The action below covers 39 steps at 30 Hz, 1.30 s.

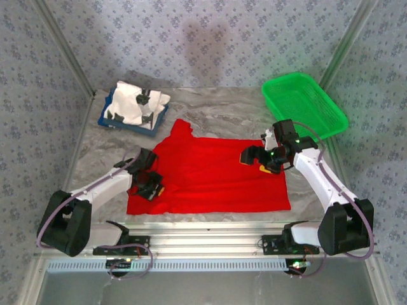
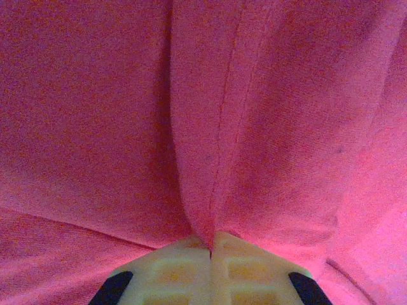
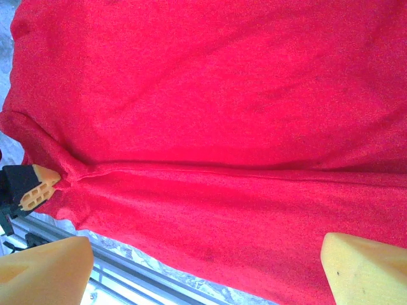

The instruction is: Fold and stack the t-shirts

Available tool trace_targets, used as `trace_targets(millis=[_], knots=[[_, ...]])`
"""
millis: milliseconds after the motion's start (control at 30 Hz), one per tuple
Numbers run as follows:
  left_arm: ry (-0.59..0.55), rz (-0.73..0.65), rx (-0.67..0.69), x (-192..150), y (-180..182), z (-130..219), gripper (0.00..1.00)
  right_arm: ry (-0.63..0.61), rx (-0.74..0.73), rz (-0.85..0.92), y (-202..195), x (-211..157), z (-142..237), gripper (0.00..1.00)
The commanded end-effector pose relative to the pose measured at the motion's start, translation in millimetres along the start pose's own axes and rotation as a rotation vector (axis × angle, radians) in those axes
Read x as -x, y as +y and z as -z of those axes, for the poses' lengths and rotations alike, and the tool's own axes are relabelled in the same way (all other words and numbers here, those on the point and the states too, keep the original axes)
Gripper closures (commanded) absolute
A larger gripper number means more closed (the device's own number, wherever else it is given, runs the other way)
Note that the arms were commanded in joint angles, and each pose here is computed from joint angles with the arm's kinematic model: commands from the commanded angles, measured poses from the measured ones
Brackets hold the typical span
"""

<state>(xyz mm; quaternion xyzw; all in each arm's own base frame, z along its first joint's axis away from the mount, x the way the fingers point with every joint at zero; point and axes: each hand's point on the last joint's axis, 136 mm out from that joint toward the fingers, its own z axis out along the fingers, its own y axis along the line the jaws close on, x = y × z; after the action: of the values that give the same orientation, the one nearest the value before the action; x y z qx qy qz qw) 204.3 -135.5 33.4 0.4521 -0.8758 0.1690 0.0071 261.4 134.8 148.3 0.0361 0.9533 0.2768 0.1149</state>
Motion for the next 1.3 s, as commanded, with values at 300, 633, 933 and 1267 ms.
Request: trace_targets(millis=[300,633,933,1267], knots=[[-0.003,-0.227,0.012,8.6,-55.1,8.3,1.0,-0.021,-0.008,0.014,3.7,4.5,6.0,0.05],[-0.003,-0.338,0.086,20.1,-72.3,-2.7,1.0,-0.011,-0.007,0.002,0.7,0.7,1.7,0.04],[-0.001,-0.461,0.099,24.0,-99.5,-0.8,1.0,-0.006,-0.009,0.0,-0.2,-0.3,0.9,0.03],[0.014,-0.557,0.151,27.3,-112.3,-11.9,1.0,0.008,0.0,-0.016,-2.9,-4.0,-5.8,0.02]])
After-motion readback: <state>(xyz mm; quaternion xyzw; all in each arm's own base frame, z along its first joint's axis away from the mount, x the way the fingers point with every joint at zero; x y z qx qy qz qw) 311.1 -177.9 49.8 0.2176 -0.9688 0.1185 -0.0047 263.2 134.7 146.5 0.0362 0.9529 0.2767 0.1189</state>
